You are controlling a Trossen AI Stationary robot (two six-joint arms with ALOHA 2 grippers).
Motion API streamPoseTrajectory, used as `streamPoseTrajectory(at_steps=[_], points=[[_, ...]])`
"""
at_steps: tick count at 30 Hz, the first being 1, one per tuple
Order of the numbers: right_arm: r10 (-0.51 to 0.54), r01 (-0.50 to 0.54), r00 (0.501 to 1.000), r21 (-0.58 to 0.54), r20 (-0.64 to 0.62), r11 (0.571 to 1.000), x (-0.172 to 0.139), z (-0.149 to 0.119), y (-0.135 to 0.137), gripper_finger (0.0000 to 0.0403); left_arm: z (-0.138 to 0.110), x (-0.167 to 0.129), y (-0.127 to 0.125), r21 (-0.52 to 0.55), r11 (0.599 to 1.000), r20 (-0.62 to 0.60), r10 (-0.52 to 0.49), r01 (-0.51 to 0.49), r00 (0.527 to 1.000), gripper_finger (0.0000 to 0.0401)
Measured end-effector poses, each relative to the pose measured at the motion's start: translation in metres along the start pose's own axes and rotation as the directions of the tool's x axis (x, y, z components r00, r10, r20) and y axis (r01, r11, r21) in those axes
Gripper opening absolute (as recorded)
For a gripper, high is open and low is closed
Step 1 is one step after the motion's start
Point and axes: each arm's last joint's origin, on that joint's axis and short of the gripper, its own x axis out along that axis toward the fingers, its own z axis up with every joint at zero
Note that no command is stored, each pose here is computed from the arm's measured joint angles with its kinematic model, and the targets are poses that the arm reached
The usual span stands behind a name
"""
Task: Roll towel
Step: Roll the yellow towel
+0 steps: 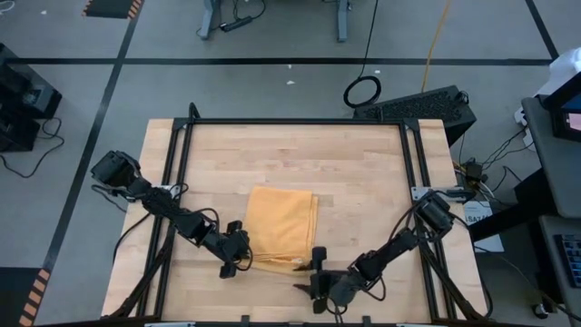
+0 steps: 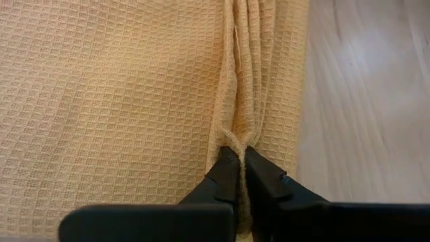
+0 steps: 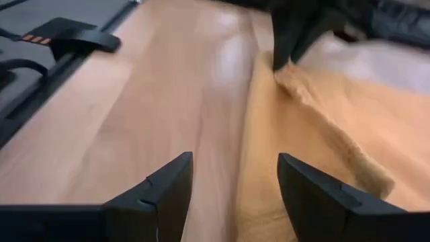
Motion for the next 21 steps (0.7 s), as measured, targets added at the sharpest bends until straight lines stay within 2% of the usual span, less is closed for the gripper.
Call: streamPoseTrajectory(at_steps=[5, 10, 14, 18, 21], points=[[-0.046, 0.057, 0.994, 0.114, -0.099, 0.992, 0.008, -0.009, -0.014, 0.0208, 0.002, 0.0, 0.001, -0.003, 0.999, 0.042, 0.041, -0.041, 0.998, 0.005], [-0.078, 0.111, 0.984, 0.212, -0.161, 0.971, 0.011, -0.015, -0.022, 0.0208, 0.01, -0.006, -0.004, -0.002, 0.999, 0.052, 0.038, -0.038, 0.998, 0.0125], [-0.075, 0.115, 0.982, 0.234, -0.174, 0.965, 0.012, -0.015, -0.024, 0.0208, 0.019, -0.026, -0.008, 0.013, 0.999, 0.073, 0.046, -0.047, 0.996, 0.0184], [-0.075, 0.116, 0.981, 0.235, -0.176, 0.965, 0.013, -0.015, -0.024, 0.0208, 0.022, -0.047, -0.019, 0.064, 0.998, 0.138, -0.011, 0.002, 0.99, 0.0216], [-0.075, 0.118, 0.981, 0.243, -0.179, 0.963, 0.013, -0.015, -0.025, 0.0201, 0.015, -0.051, -0.037, 0.188, 0.982, 0.195, -0.033, -0.005, 0.98, 0.022]])
